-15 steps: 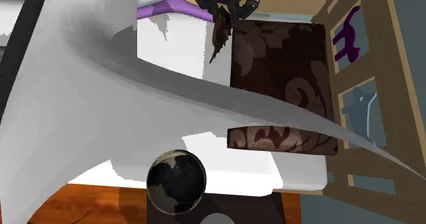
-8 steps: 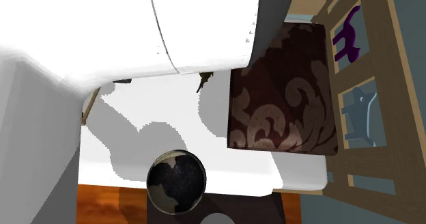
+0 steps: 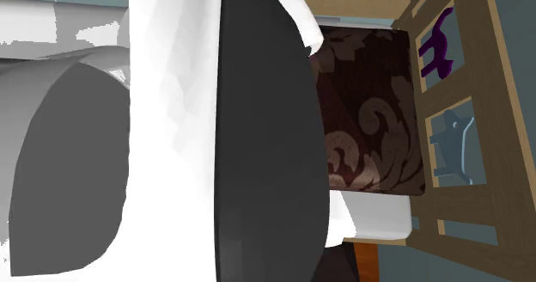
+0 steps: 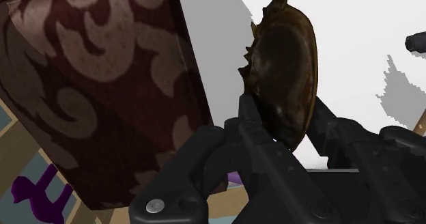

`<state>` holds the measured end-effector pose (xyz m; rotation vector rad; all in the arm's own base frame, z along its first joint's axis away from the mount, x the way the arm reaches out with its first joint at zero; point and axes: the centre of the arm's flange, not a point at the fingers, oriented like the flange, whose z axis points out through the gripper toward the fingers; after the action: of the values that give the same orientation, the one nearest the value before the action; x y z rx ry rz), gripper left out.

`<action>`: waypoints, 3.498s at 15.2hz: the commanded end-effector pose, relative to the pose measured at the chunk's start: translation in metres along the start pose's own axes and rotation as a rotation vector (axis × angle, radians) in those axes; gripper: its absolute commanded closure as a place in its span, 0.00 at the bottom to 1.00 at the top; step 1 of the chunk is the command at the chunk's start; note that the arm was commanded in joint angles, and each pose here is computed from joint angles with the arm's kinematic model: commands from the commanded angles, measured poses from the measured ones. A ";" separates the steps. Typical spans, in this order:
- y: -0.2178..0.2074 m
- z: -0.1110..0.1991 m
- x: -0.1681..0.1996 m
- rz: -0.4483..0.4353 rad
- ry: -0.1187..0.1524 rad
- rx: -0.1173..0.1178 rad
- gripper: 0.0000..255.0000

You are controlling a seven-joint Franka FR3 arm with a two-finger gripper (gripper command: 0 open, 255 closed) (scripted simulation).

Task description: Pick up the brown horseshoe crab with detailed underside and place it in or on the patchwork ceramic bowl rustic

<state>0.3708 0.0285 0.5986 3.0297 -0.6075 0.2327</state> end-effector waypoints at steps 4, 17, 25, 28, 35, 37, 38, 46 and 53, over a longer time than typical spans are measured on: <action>-0.001 -0.020 -0.064 0.001 0.000 0.000 1.00; -0.006 -0.052 -0.205 0.001 0.000 0.000 1.00; -0.006 -0.010 -0.211 0.001 0.000 0.000 1.00; -0.006 0.006 -0.214 0.001 0.000 0.000 1.00; -0.007 0.042 -0.219 0.001 0.000 0.000 1.00; -0.007 0.052 -0.221 0.001 0.000 0.000 1.00; -0.007 0.058 -0.222 0.001 0.000 0.000 1.00; -0.007 0.067 -0.223 0.001 0.000 0.000 1.00; -0.007 0.067 -0.223 0.001 0.000 0.000 0.00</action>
<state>0.1793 0.1151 0.4979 3.0291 -0.6083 0.2328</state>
